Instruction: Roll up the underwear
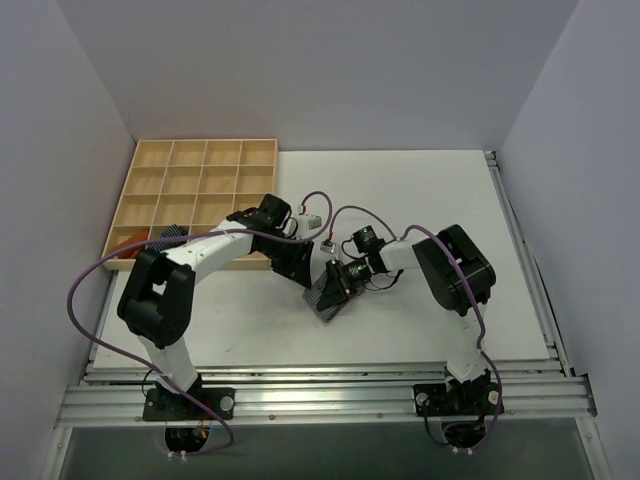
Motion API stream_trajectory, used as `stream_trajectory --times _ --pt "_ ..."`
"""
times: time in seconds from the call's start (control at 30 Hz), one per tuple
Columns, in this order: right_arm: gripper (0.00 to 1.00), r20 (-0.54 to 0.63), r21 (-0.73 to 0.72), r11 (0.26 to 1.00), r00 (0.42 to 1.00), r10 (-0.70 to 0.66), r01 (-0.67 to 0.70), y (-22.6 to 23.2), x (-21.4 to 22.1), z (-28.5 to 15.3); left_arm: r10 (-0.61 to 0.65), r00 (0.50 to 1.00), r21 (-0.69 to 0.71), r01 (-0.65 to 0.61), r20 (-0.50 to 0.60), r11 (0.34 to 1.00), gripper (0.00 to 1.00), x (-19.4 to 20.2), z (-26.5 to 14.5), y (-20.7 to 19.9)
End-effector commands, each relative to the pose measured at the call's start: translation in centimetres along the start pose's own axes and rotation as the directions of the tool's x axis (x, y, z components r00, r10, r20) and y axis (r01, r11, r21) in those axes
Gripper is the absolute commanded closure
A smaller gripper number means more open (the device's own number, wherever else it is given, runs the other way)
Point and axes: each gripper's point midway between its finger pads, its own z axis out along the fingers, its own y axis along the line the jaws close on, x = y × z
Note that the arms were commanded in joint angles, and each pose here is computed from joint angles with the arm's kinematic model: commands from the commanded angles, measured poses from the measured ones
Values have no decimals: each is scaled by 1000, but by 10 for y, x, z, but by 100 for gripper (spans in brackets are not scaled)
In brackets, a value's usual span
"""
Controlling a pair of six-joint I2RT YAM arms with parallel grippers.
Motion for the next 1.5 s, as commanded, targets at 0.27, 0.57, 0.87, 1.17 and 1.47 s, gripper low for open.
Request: stream_trajectory --times 0.27,0.57,0.87,1.17,1.47 --pt "88 -58 64 996 996 60 -56 -30 27 5 205 976 203 -215 69 955 62 -31 -5 -23" --pt "87 -144 26 996 986 84 -81 -36 39 8 199 980 217 -188 -29 958 55 -31 -16 -7" --pt "84 -151 52 995 985 88 -81 -44 44 9 74 996 227 -59 -56 972 53 2 14 3" --pt "82 -153 68 995 985 85 -76 -47 44 8 38 999 203 -38 5 978 53 -2 24 5" --pt "81 -144 77 995 986 81 -70 -48 40 8 -5 1000 194 9 -23 981 49 11 32 3"
